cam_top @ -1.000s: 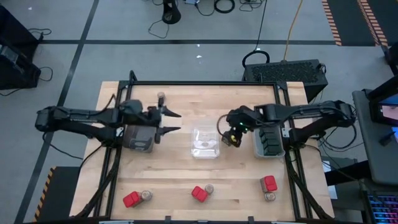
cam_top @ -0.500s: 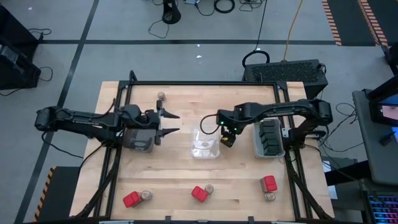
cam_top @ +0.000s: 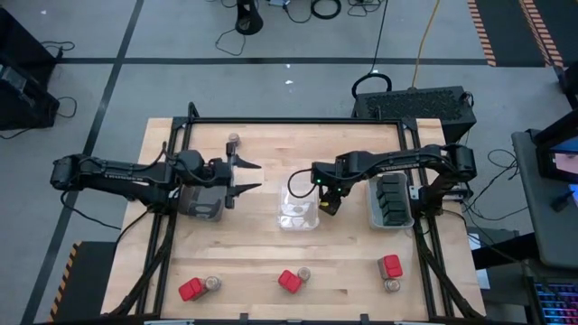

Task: Sort spices by type
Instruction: Put the black seasoning can into the gray bin

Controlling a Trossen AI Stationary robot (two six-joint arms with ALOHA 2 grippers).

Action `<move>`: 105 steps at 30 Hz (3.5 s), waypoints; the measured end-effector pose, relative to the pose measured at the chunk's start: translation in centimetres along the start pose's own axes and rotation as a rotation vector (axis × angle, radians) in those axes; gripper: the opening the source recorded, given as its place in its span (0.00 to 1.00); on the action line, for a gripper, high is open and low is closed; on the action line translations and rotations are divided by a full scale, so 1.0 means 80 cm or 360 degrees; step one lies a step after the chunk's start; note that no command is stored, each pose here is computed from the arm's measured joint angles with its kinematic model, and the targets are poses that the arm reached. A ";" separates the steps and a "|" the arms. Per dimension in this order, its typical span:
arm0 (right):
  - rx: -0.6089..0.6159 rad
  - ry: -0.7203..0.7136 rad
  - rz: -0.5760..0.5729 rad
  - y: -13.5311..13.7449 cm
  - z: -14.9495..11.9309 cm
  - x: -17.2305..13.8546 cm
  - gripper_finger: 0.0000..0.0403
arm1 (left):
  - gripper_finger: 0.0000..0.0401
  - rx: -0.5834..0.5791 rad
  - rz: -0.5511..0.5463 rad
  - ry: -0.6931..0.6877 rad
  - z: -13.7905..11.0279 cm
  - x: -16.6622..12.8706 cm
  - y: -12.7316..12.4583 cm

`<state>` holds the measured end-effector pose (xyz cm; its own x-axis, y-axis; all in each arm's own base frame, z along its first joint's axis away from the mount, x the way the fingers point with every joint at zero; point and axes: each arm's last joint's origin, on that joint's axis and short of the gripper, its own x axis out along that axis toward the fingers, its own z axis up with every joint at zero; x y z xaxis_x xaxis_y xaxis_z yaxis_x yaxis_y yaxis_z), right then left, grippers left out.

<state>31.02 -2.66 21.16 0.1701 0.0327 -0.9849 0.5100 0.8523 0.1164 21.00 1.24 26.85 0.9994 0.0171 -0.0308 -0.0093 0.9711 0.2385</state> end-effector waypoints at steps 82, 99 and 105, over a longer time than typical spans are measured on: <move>0.1234 -0.0112 -0.0061 -0.100 -0.117 -0.145 0.26 | 0.59 -0.0005 -0.0015 0.0059 -0.004 0.000 -0.001; 0.1315 -0.0044 -0.0030 -0.115 -0.121 -0.128 0.26 | 0.59 -0.0005 -0.0015 0.0060 -0.005 0.000 -0.001; 0.1332 -0.0064 -0.0040 -0.118 -0.124 -0.130 0.26 | 0.59 -0.0005 -0.0016 0.0060 -0.005 0.000 -0.001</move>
<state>16.08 -5.89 29.03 0.1723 -0.0133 -0.9850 0.9688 0.1830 0.1670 20.99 1.22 26.48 0.9974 0.0164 -0.0695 0.0004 0.9720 0.2351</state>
